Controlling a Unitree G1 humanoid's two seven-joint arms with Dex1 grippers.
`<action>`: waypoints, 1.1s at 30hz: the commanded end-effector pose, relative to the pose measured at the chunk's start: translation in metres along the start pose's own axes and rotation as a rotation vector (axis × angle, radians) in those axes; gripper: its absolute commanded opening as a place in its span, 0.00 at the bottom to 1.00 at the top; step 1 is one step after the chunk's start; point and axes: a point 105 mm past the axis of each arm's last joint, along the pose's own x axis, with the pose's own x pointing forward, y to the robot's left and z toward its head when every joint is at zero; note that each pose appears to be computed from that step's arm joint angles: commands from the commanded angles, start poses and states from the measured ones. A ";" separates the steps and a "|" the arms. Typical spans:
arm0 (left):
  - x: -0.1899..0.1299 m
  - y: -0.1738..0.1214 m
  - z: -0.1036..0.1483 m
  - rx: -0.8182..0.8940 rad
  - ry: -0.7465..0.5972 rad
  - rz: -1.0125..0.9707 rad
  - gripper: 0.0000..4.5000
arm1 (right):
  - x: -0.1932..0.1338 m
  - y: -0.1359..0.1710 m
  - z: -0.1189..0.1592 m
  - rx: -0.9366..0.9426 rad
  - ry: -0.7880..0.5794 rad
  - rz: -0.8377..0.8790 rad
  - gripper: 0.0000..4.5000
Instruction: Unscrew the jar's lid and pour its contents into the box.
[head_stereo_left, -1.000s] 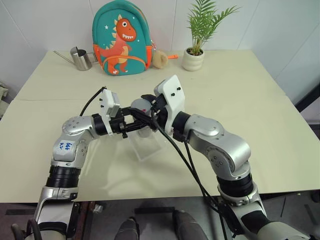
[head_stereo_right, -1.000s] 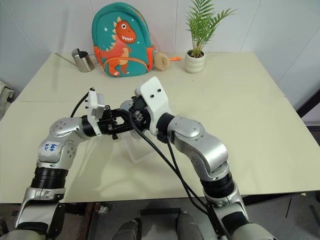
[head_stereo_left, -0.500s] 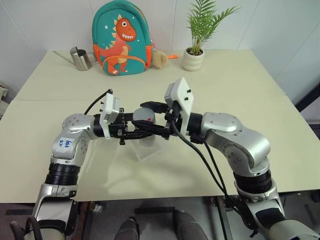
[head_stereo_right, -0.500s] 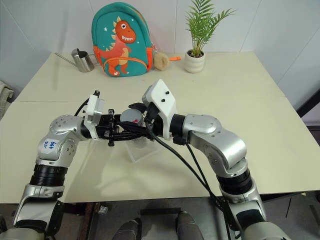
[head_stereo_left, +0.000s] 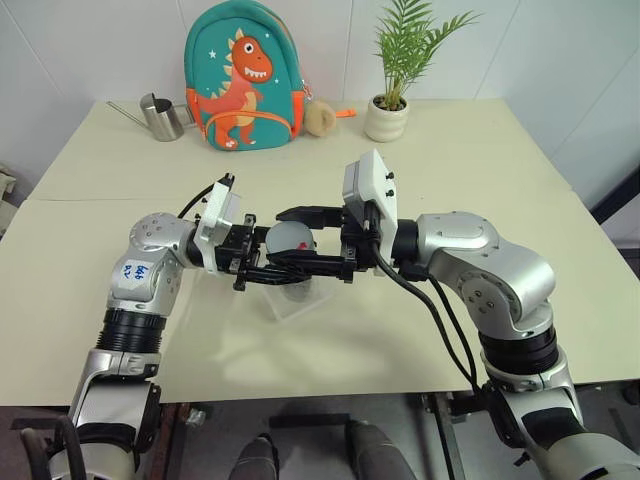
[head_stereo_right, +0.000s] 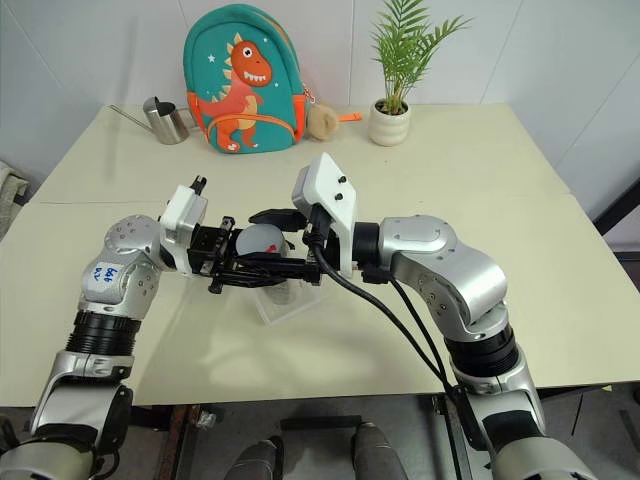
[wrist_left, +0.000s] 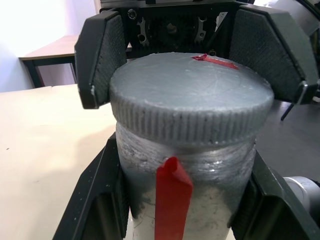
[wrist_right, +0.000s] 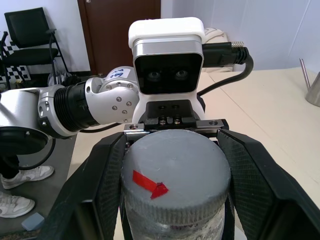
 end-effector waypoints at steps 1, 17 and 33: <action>-0.007 0.009 0.010 0.014 -0.002 0.051 0.45 | 0.011 0.029 0.013 -0.049 -0.046 0.174 0.57; -0.004 0.000 0.018 0.026 0.030 0.008 0.45 | 0.012 0.003 0.023 -0.100 -0.046 0.011 0.99; 0.001 0.003 0.017 0.079 0.047 0.019 0.45 | 0.023 -0.012 0.015 -0.070 -0.035 -0.063 0.99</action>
